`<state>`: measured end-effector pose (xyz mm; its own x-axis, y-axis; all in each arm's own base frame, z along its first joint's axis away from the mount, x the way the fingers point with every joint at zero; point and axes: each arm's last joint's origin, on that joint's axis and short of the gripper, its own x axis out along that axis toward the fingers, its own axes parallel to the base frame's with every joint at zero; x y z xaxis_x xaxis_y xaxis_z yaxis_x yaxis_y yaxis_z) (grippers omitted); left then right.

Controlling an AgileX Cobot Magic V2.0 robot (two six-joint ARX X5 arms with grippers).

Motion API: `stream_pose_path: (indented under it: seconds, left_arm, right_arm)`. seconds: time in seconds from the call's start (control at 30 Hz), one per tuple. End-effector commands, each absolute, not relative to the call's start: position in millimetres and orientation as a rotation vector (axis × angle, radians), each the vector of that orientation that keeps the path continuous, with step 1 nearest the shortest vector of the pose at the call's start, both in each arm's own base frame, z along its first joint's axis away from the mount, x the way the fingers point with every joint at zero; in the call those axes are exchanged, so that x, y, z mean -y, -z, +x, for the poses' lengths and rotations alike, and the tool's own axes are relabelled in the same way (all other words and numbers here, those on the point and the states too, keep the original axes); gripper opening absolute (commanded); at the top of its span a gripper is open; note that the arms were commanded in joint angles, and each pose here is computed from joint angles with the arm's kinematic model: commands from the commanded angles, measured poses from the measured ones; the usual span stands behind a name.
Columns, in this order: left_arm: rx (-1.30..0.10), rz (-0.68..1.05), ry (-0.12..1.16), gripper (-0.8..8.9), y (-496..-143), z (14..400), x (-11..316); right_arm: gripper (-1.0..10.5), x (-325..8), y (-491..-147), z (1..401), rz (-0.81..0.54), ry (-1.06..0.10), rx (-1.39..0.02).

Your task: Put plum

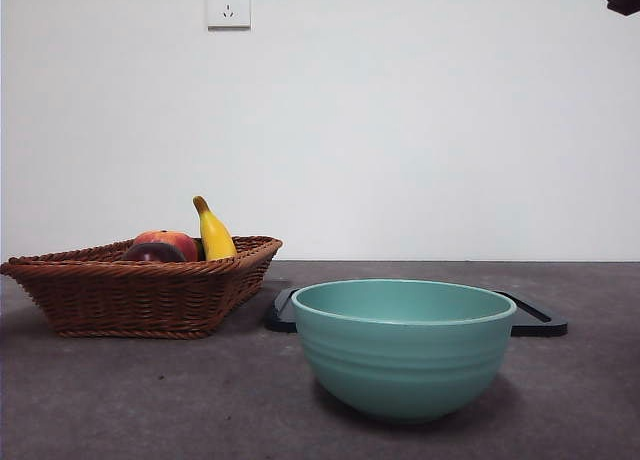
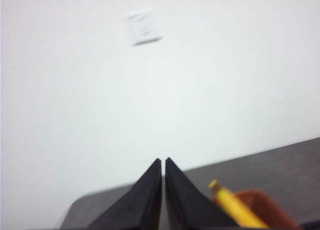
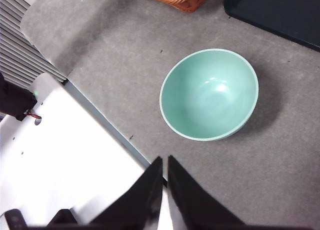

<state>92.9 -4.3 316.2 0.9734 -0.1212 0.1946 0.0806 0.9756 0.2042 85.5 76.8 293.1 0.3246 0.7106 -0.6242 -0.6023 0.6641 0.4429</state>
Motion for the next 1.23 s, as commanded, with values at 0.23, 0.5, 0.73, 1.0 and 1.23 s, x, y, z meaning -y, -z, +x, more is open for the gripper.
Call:
stream_pose_path:
  seconds: [0.23,0.5,0.73,1.0,1.23]
  left_arm:
    - [0.136,0.192,0.02,0.09,-239,90,0]
    - [0.085,0.163,0.026,0.09,-190,93,0]
    - [0.019,0.125,0.031,0.09,-168,97,0]
    - [-0.14,0.11,0.04,0.09,-153,96,0]
    - [-0.177,0.094,0.041,0.09,-149,96,0]
  right_arm:
    - [0.1,-78,-298,86,0.137,-0.876,-0.872]
    - [0.1,-78,-298,86,0.136,-0.876,-0.872]
    - [0.1,-78,-298,86,0.137,-0.876,-0.873]
    - [0.1,-78,-298,86,0.137,-0.876,-0.872]
    - [0.1,-78,-298,86,0.136,-0.876,-0.872]
